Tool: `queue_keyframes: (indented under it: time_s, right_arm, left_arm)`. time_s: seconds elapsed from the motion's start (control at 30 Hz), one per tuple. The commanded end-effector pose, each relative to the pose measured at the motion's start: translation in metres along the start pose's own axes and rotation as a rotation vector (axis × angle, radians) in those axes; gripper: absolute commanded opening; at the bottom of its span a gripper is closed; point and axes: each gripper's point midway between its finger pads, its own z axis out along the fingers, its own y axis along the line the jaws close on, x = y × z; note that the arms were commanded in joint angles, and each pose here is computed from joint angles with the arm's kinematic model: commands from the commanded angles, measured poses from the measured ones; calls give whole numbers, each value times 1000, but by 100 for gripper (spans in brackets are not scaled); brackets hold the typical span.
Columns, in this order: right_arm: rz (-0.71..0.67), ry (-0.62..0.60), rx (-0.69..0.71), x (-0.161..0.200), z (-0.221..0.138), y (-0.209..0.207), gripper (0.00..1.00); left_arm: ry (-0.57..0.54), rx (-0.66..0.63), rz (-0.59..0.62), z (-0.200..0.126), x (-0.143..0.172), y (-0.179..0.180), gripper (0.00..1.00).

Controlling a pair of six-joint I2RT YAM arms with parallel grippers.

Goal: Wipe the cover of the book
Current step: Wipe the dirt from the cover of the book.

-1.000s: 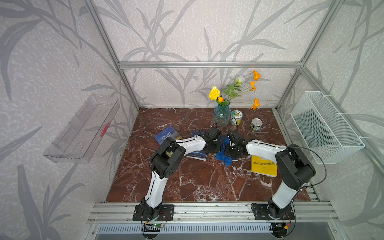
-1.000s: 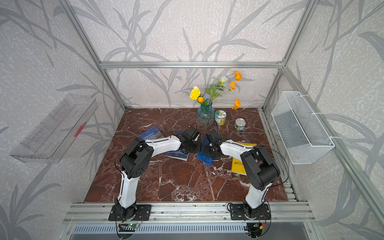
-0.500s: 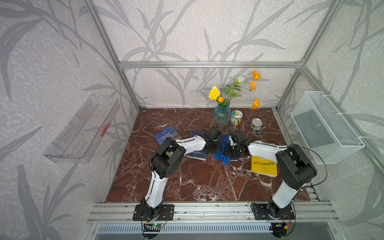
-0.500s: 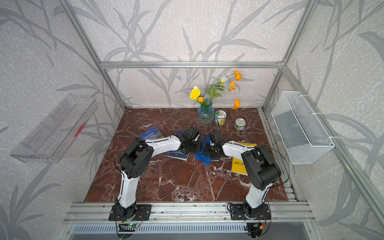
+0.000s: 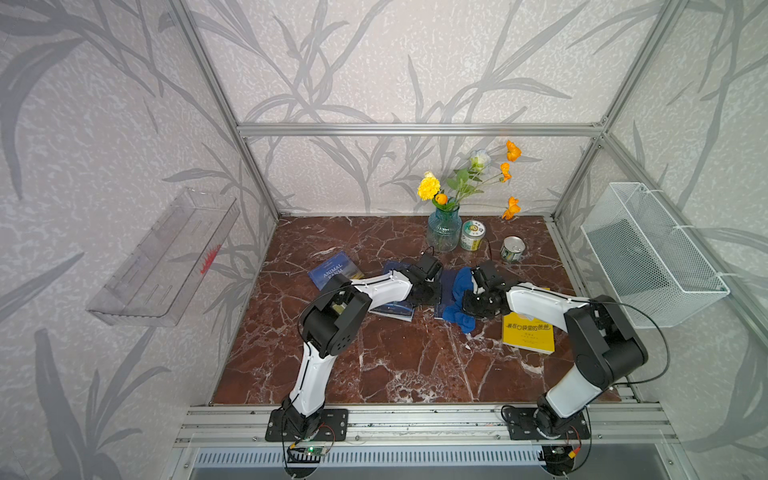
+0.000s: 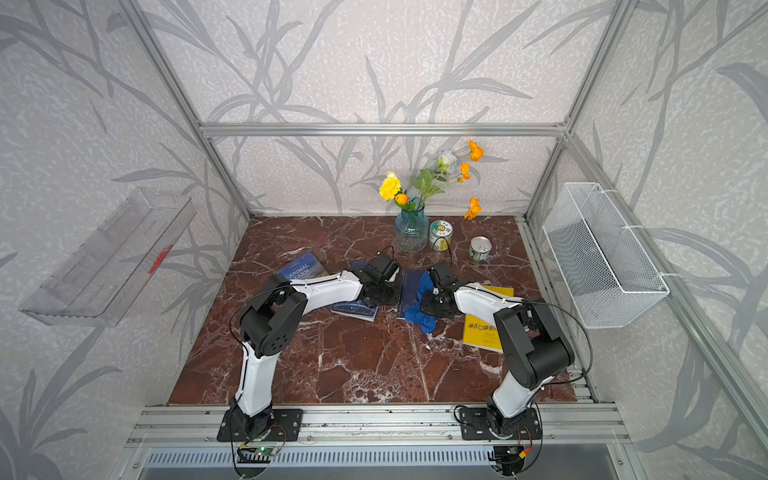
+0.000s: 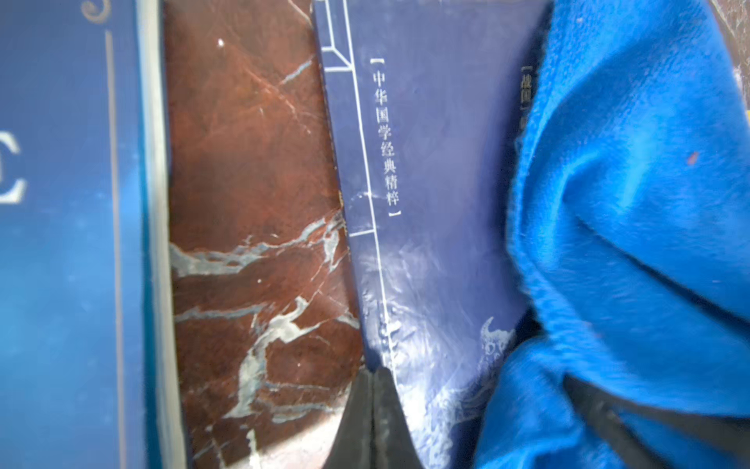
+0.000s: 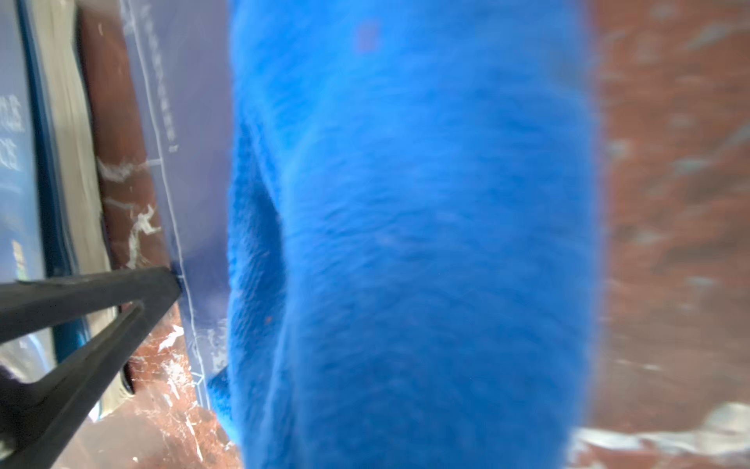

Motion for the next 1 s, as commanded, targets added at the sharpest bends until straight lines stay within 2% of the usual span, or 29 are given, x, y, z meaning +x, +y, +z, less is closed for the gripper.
queue_keyframes:
  time_s: [0.0,0.1,0.27,0.53,0.6,0.73,0.97]
  right_arm:
    - [-37,104,98,25,19,-2,10]
    - [-26,133,74,24,32,10,9]
    - [17,153,77,21,44,4,9]
    - [109,101,117,13,17,-53,9]
    - [110,89,116,13,13,-57,9]
    - [100,95,89,10,17,-48,9]
    - [43,133,99,3,47,-12,9]
  left_arm:
    - [157,-120,-5,19,48,35,5]
    - [157,-109,-8,19,47,32,5]
    - [153,-109,-9,17,47,32,5]
    - [151,-104,-8,16,46,31,5]
    - [149,-106,-6,16,46,31,5]
    - [147,-111,-5,16,45,32,5]
    - [148,-110,-5,16,46,32,5]
